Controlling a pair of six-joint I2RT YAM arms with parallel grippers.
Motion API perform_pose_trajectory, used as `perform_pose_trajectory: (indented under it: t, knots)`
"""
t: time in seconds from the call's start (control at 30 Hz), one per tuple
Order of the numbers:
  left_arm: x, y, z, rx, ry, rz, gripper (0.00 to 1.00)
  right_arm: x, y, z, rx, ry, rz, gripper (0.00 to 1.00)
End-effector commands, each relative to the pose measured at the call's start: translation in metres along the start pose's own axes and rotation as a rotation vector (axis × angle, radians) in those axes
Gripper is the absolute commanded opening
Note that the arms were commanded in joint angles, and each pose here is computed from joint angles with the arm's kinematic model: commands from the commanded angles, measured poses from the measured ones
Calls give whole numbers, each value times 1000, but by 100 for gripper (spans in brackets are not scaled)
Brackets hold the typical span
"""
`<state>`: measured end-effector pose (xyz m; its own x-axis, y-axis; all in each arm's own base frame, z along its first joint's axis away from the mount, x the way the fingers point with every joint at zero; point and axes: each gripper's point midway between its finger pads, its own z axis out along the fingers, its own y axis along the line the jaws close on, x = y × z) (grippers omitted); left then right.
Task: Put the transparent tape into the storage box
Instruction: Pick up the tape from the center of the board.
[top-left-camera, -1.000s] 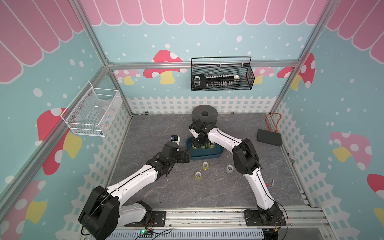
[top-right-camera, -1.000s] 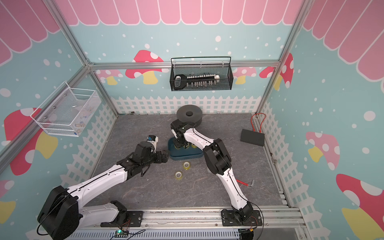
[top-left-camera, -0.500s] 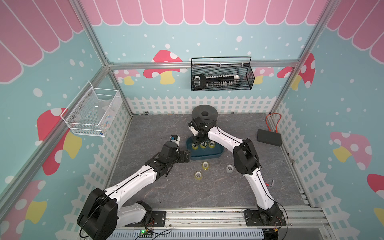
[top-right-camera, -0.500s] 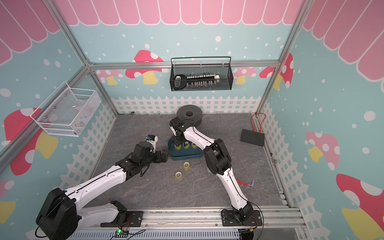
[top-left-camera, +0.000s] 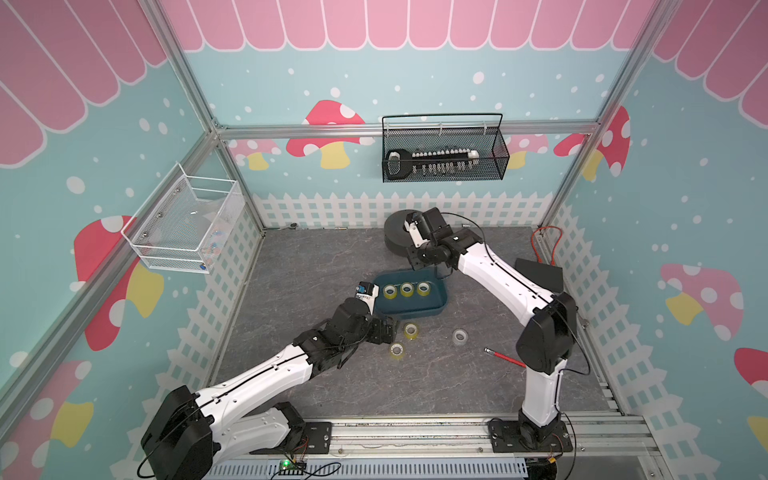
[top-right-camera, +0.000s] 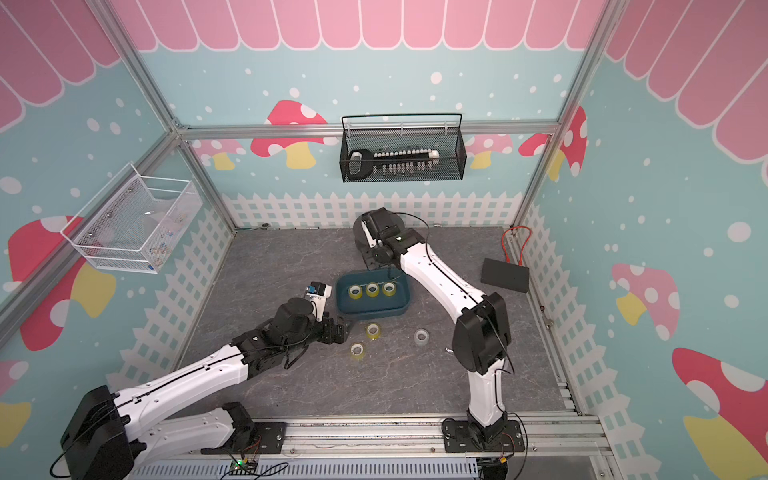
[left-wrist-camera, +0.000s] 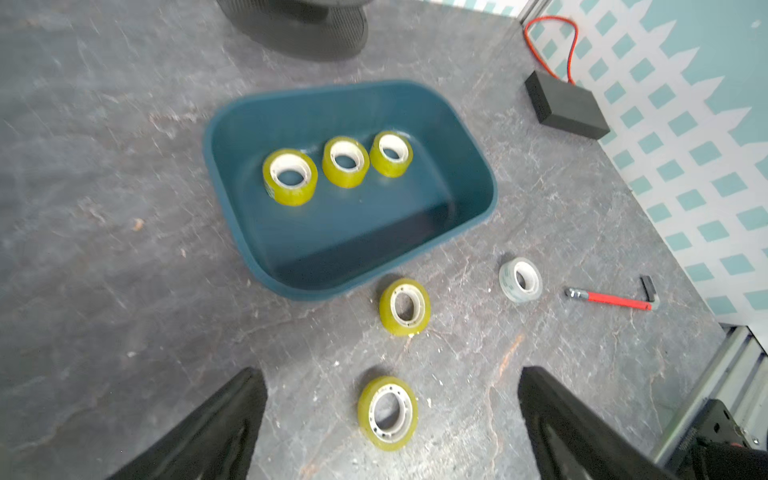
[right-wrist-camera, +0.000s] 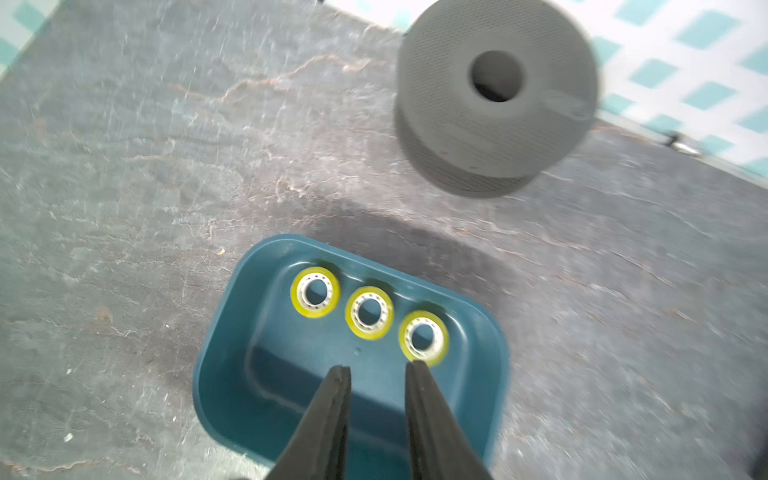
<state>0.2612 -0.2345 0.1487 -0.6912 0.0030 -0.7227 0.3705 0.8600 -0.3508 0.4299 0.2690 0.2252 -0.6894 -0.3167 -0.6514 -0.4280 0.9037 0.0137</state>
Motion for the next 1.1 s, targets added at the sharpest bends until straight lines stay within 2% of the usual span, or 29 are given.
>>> perform_pose_trajectory:
  t: [0.0, 0.2, 0.4, 0.63, 0.83, 1.07]
  knots:
    - [39, 13, 10, -69, 108, -89, 98, 21, -16, -14, 23, 12, 65, 28]
    - [88, 19, 20, -114, 226, -146, 97, 55, -22, -31, 12, 14, 113, 28]
    - [105, 20, 28, -148, 269, -121, 96, 76, -24, -41, 7, 13, 133, 28]
    - [108, 20, 36, -180, 287, -112, 89, 83, -29, -48, 18, 7, 127, 27]
    - [97, 21, 42, -216, 251, -91, 83, 83, -31, -49, 20, -1, 127, 27]
    - [95, 15, 51, -220, 260, -66, 73, 83, -33, -48, 22, -3, 127, 26]
